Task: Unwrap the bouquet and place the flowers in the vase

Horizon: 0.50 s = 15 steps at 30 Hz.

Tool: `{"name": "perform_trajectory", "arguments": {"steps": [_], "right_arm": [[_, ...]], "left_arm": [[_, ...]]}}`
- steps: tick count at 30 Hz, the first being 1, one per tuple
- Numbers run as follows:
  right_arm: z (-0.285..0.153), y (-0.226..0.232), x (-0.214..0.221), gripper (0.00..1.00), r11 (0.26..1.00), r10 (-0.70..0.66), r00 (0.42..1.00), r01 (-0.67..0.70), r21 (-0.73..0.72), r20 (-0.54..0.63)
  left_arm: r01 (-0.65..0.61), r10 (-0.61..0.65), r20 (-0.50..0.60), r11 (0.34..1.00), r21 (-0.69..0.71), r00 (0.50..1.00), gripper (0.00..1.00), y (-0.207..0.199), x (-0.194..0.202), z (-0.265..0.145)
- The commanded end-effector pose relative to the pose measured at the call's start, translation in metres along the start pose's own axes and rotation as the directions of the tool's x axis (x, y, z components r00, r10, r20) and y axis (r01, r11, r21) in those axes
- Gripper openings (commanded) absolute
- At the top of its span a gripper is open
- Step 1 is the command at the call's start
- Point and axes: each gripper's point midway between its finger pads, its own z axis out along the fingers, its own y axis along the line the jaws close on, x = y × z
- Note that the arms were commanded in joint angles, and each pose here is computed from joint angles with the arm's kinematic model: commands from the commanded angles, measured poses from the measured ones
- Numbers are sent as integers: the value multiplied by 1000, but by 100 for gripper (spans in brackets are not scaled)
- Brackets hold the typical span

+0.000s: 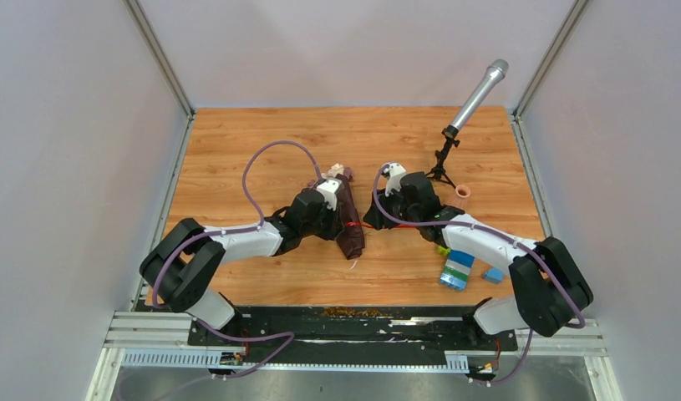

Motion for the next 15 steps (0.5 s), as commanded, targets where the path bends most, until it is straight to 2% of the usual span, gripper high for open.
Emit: {"name": "perform_trajectory", "arguments": {"steps": [1,6,15], "right_arm": [[2,14,-28,38,999,-10,997,13,-47,70],[5,27,-26,37,995,-30,998,35,-99,59],[22,41,-17,36,992,-69,998,69,-104,4]], "left_arm": [[-28,27,81,999,20,996,16,-8,-26,2],[-34,31,92,999,26,995,0,-9,-27,-2],[-29,27,128,1000,12,991,0,-7,-31,-12]]}}
